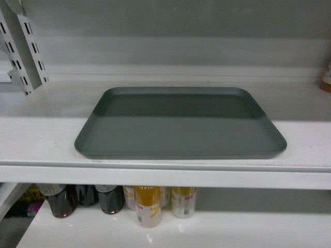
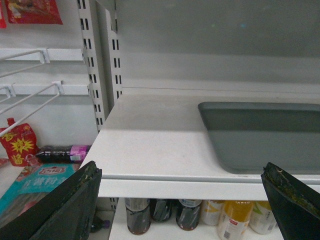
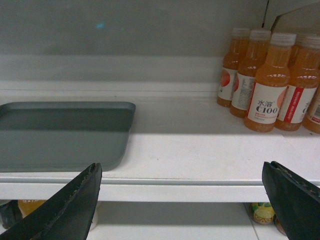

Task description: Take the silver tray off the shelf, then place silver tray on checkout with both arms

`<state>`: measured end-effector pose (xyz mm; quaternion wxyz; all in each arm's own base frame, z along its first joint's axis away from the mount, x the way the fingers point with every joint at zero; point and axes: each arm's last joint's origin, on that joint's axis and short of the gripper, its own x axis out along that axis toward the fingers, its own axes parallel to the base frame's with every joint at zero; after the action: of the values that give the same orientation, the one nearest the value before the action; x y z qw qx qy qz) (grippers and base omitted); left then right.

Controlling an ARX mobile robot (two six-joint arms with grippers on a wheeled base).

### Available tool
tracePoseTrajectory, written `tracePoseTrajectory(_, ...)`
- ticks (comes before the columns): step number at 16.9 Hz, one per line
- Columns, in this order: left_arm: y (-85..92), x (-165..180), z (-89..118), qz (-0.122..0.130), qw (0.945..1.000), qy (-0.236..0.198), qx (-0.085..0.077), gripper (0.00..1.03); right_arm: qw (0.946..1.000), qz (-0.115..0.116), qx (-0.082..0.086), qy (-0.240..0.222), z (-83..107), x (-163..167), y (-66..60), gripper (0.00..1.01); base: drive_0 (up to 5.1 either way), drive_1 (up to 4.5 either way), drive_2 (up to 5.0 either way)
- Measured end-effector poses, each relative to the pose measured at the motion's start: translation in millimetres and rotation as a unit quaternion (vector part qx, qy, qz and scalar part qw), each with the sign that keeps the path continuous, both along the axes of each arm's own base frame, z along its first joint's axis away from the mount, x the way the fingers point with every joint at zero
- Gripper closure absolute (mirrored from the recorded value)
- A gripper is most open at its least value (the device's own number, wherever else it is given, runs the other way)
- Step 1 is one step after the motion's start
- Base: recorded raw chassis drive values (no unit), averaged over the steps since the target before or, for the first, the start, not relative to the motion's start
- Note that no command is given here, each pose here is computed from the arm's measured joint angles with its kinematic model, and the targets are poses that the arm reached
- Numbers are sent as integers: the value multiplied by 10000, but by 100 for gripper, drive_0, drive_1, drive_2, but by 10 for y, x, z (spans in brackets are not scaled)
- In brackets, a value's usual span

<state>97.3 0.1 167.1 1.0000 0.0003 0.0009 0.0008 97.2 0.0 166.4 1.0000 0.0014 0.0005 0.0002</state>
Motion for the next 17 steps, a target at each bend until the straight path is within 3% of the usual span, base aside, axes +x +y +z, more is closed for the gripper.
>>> tracePoseTrajectory(17, 0, 0, 4, -4, 10000, -21, 0, 5, 10000, 0, 0, -19, 4, 0, 0, 3, 0, 0, 0)
